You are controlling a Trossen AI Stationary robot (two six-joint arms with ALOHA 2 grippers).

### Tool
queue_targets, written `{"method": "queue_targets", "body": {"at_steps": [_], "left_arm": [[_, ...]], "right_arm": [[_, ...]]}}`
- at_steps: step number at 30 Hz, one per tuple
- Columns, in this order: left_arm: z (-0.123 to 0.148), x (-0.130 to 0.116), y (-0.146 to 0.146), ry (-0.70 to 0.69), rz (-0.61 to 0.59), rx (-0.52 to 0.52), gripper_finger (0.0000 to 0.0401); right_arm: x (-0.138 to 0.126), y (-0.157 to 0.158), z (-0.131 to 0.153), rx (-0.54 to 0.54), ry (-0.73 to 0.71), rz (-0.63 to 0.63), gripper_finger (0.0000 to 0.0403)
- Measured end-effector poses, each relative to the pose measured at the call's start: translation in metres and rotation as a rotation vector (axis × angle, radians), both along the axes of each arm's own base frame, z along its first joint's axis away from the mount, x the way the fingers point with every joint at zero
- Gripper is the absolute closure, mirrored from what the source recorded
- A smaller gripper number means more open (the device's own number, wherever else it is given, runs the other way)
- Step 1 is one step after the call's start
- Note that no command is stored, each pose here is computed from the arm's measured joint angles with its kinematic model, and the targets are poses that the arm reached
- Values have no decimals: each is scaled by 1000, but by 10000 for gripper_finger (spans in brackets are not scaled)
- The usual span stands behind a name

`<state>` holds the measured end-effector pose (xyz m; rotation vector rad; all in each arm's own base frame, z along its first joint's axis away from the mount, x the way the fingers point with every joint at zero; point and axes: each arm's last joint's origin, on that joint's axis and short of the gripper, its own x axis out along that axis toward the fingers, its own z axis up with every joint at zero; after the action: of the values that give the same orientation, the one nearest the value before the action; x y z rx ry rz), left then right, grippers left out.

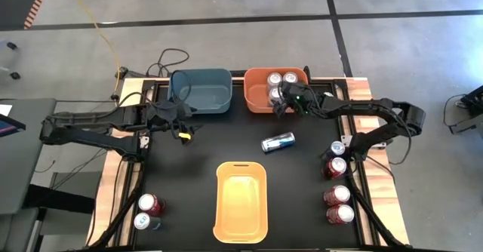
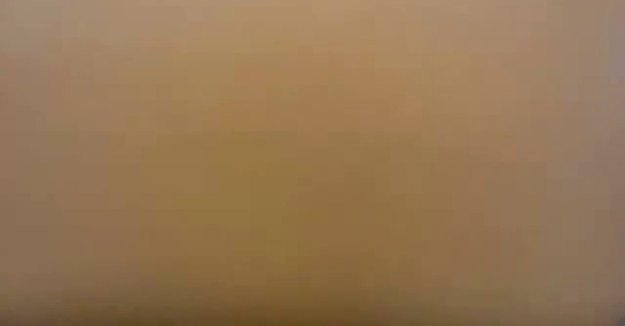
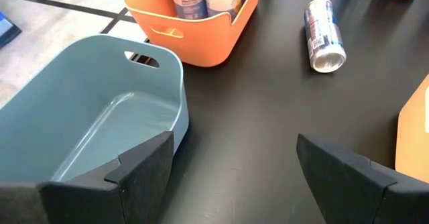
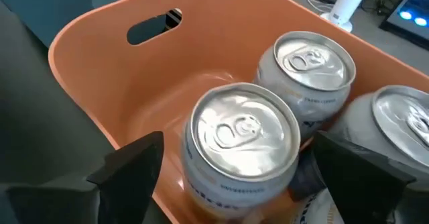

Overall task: Sort soda cans
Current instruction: Put the blue white soda can into the orange bin, then put the blue soda can into the blue bin

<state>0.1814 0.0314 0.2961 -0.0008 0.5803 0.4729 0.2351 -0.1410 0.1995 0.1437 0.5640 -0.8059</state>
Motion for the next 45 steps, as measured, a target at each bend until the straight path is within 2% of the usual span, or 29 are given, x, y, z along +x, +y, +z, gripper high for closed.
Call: {"method": "queue_targets", "body": {"at_steps": [11, 17, 23, 28, 31, 35, 40, 45], "left_arm": [[0, 0, 0, 0, 1, -1, 93], [-2, -1, 0, 15, 7, -11, 93], [-1, -1, 0, 7, 11, -6, 93], [-1, -1, 0, 7, 19, -6, 93], [-1, -1, 0, 8, 18, -5, 93], [-1, -1, 1, 9, 29, 2, 93], [-1, -1, 1, 8, 31, 4, 93], [-1, -1, 1, 7, 32, 3, 93]], "right_arm": [[-12, 12, 32, -50, -114, 1, 11], [-41, 13, 36, -39, -8, -260, 20], [-51, 13, 37, -34, 31, -307, 38], [-59, 8, 33, -96, 124, -445, 69], [-66, 4, 31, -94, 170, -503, 84], [-70, 3, 28, -77, 217, -509, 92], [-65, 6, 27, -34, 211, -394, 92], [-60, 10, 28, -39, 197, -348, 92]]}}
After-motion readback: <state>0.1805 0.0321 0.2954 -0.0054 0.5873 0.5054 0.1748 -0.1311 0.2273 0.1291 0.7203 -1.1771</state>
